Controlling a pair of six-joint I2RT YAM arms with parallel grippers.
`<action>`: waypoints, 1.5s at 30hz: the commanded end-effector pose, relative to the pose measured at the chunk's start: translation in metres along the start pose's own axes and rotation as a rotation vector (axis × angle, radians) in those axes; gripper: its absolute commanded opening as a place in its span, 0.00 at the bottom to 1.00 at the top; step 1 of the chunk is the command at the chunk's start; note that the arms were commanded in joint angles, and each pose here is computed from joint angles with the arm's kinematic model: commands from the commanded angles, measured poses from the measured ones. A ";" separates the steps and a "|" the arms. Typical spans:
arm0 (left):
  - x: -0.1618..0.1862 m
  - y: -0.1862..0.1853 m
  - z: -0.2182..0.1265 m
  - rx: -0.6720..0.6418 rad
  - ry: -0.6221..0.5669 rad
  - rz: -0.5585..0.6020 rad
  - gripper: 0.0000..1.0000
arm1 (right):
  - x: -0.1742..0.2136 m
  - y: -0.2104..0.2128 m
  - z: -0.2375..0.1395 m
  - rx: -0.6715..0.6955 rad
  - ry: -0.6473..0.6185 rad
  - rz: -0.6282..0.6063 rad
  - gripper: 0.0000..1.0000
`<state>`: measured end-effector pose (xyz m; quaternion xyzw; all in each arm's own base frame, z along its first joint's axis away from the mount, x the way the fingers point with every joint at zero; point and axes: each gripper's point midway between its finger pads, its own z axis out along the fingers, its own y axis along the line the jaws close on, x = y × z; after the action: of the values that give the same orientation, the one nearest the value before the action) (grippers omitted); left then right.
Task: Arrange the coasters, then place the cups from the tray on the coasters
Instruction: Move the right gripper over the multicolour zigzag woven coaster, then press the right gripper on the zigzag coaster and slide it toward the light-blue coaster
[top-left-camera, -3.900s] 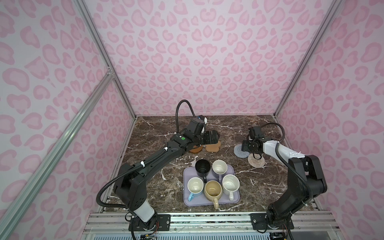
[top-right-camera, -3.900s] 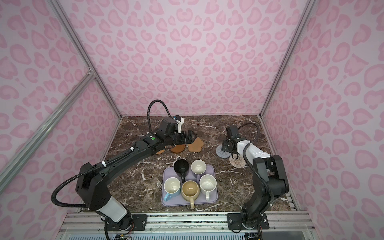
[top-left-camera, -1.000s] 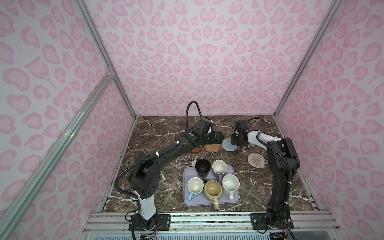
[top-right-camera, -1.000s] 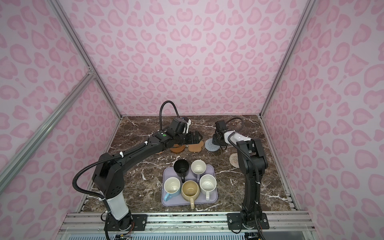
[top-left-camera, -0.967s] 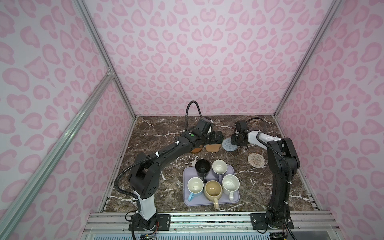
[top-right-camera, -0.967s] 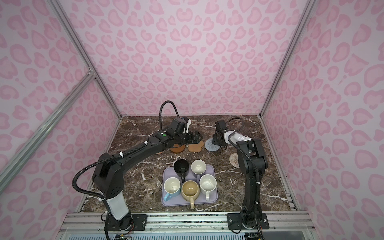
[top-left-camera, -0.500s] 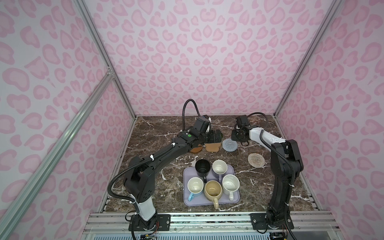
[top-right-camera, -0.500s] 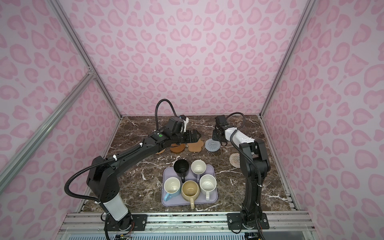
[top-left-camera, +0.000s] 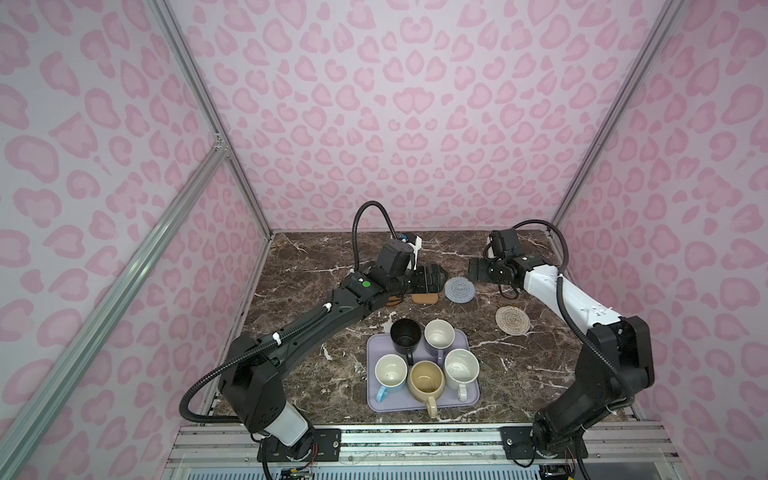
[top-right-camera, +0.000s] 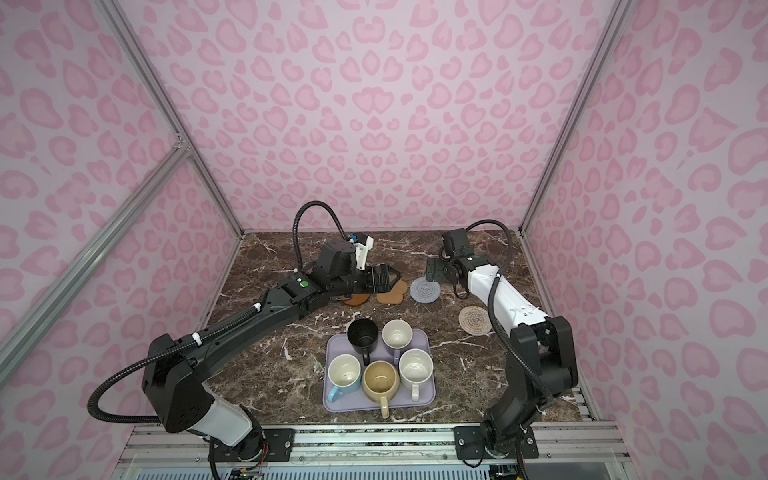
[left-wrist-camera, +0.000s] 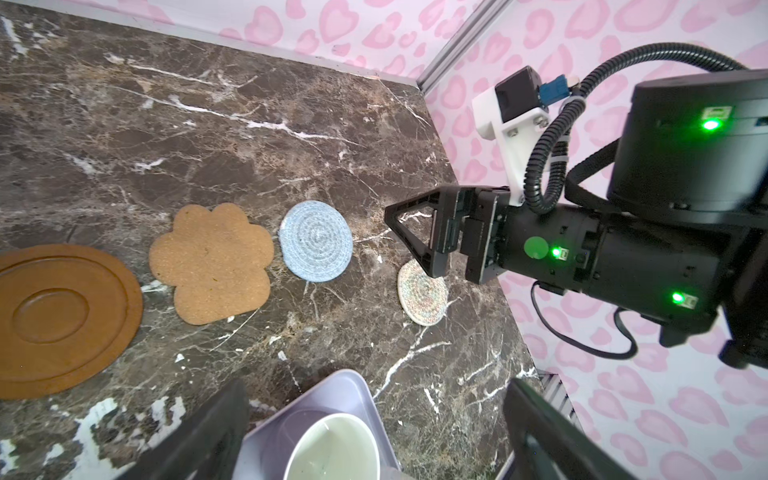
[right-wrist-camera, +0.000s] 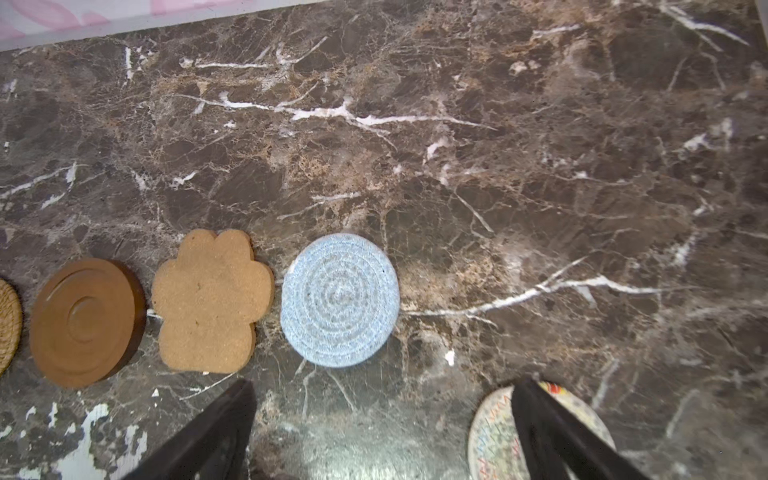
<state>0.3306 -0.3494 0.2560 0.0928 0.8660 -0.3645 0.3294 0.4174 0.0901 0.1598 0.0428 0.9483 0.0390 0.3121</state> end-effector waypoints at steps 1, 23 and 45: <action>0.004 -0.017 0.001 0.052 0.003 0.031 0.97 | 0.009 -0.009 -0.011 0.025 -0.006 0.003 0.98; 0.031 -0.070 0.032 0.126 -0.014 0.031 0.97 | 0.088 -0.099 -0.015 0.140 0.056 0.253 0.89; 0.042 -0.054 0.067 -0.004 0.012 0.078 0.97 | 0.135 -0.138 0.036 0.252 0.266 0.276 0.54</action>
<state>0.3053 -0.4421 0.2244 0.1284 0.8630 -0.3656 0.3243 0.3199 -0.0313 0.0394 0.2121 0.9620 -0.0296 0.1693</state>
